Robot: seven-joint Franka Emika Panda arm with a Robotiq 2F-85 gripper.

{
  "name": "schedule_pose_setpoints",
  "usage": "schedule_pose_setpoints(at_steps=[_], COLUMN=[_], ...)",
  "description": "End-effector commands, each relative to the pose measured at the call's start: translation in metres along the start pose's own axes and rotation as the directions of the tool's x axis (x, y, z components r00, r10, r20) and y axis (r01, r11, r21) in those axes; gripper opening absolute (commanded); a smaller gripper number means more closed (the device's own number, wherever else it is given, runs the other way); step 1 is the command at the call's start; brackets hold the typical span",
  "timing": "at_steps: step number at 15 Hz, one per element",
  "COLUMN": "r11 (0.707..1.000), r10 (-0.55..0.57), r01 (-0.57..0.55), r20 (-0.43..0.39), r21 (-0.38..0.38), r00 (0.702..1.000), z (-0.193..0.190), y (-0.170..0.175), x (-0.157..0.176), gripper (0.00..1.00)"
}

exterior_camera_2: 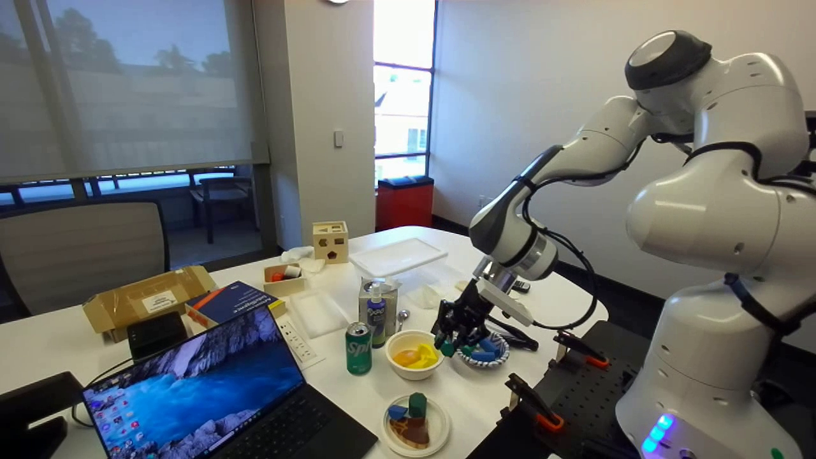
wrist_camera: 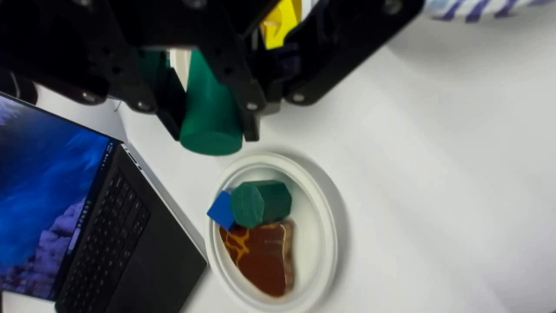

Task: Move the green cylinder from the bowl to the plate

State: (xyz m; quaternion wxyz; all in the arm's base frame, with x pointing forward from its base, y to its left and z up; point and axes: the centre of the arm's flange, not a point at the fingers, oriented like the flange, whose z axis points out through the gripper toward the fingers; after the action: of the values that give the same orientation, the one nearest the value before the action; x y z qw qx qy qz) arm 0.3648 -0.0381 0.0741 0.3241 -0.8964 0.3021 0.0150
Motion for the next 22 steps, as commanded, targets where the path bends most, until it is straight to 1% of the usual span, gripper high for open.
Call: schedule_pose_setpoints(at_steps=[1, 4, 5, 7, 9, 10, 12, 15, 17, 18, 20, 21, 22], r11=[0.989, 0.965, 0.955, 0.933, 0.913, 0.905, 0.894, 0.89, 0.897, 0.908, 0.932, 0.943, 0.95], r10=[-0.017, -0.042, -0.054, -0.079, -0.125, -0.145, -0.189, -0.214, -0.218, -0.203, -0.148, -0.103, -0.064], r01=[-0.003, -0.031, -0.045, -0.08, -0.1, -0.114, -0.135, -0.191, -0.218, -0.227, -0.242, -0.252, -0.261], r20=[0.135, 0.27, 0.318, 0.416, 0.505, 0.55, 0.634, 0.75, 0.814, 0.845, 0.894, 0.909, 0.925], r21=[0.151, 0.261, 0.294, 0.352, 0.396, 0.409, 0.427, 0.413, 0.385, 0.352, 0.269, 0.219, 0.172], r00=[0.991, 0.962, 0.946, 0.906, 0.854, 0.822, 0.75, 0.626, 0.538, 0.495, 0.423, 0.403, 0.375], z=[-0.008, -0.023, -0.029, -0.033, -0.036, -0.036, -0.036, -0.026, -0.013, -0.006, 0.003, 0.006, 0.007], y=[0.053, 0.066, 0.066, 0.066, 0.057, 0.051, 0.037, 0.015, -0.003, -0.011, -0.023, -0.026, -0.028], x=[-0.018, -0.02, -0.02, -0.013, -0.003, 0.004, 0.021, 0.046, 0.053, 0.054, 0.05, 0.048, 0.046], gripper=[0.08, 0.08, 0.08, 0.08, 0.08, 0.08, 0.08, 0.08, 0.08, 0.08, 0.08, 0.08, 0.08])
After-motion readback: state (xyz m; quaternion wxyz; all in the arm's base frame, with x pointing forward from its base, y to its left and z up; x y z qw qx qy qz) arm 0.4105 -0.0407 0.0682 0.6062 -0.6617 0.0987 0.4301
